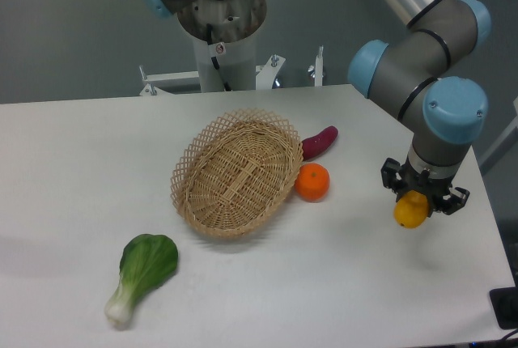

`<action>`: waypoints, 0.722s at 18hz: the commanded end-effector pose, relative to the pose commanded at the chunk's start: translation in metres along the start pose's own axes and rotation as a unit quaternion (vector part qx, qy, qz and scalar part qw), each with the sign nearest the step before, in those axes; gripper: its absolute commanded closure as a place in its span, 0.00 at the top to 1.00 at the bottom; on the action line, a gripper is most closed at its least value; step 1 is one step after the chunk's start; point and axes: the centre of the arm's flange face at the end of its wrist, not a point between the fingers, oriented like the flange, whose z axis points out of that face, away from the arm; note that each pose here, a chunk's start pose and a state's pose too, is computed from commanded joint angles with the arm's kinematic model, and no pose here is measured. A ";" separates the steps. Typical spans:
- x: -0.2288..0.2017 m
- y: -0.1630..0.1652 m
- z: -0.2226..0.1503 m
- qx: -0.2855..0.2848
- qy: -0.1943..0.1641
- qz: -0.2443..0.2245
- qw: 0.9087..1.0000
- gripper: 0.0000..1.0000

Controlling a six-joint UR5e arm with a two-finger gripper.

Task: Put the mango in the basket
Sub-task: 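Hold the yellow mango in the gripper beside the orange, then carry the held mango over the wicker basket and lower it inside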

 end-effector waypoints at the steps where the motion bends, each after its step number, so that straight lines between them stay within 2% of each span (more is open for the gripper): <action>1: 0.006 -0.002 0.008 -0.003 0.008 -0.001 1.000 0.42; 7: 0.042 -0.007 0.009 -0.006 0.022 0.011 1.000 0.42; 13: 0.101 -0.030 0.002 0.017 0.024 0.043 0.999 0.42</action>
